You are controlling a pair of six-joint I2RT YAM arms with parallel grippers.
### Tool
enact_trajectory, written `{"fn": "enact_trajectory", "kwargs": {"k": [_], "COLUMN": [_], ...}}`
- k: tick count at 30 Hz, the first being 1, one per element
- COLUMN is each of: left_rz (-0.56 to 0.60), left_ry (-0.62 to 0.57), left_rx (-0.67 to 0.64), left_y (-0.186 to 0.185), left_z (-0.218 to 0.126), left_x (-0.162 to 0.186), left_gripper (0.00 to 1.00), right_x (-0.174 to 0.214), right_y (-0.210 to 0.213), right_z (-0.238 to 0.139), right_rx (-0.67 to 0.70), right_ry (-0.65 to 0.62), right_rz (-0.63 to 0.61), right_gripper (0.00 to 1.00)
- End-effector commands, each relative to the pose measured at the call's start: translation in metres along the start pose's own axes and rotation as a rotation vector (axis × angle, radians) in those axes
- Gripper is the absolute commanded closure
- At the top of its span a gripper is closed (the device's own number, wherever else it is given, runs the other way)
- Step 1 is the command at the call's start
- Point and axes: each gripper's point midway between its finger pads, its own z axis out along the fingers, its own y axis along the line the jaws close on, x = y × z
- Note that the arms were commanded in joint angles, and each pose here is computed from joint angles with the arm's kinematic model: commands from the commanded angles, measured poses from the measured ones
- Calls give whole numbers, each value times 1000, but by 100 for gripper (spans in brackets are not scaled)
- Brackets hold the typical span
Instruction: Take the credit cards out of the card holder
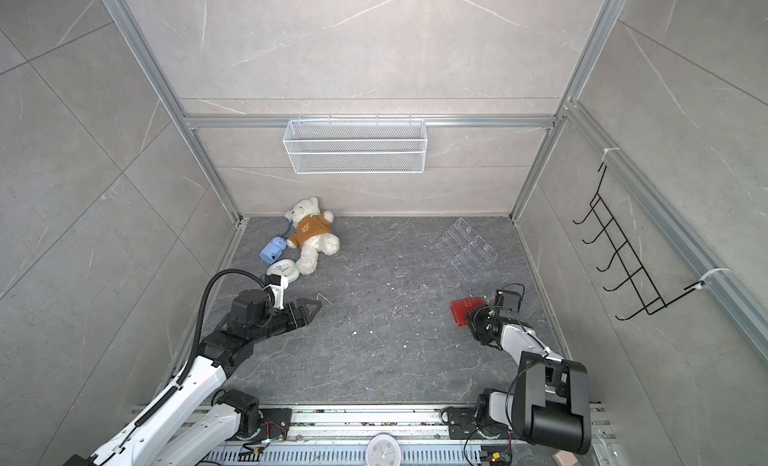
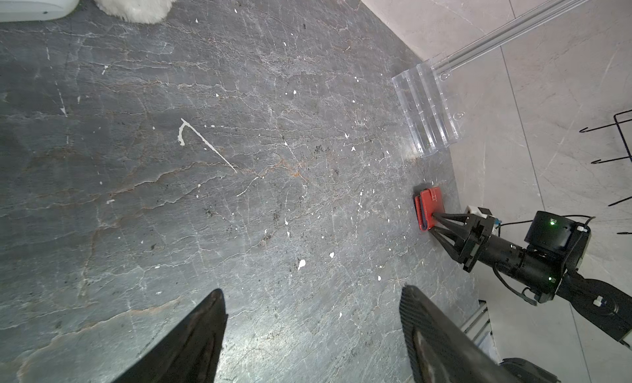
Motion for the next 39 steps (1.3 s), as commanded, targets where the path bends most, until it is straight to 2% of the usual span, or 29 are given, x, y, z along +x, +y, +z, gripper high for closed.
{"fn": "enact_trajectory", "kwargs": {"k": [1, 7, 13, 22, 26, 31, 39], "left_rz": [39, 36, 17, -11, -48, -109, -135], "left_ry": [-13, -16, -14, -8, 27, 79, 106], "left_rx": [28, 30, 65, 178, 279, 395, 482], "left_y": [-10, -11, -16, -51, -82, -120, -175], "left_z": [-4, -3, 0, 14, 29, 49, 73], "left_x": [-5, -6, -8, -13, -13, -9, 4], "left_gripper": [19, 18, 19, 19, 19, 19, 16], "right_x": [15, 17, 15, 20, 47, 81, 136], "right_y": [-60, -58, -34, 24, 55, 93, 145], "right_z": [12, 12, -6, -53, -66, -89, -120], "right_rx": [219, 192, 108, -45, -132, -276, -394], "right_ry": [21, 26, 5, -26, 3, 9, -5], "right_rz": [55, 27, -68, -326, -495, -650, -936], "right_gripper": [70, 86, 100, 100, 100, 100, 100]}}
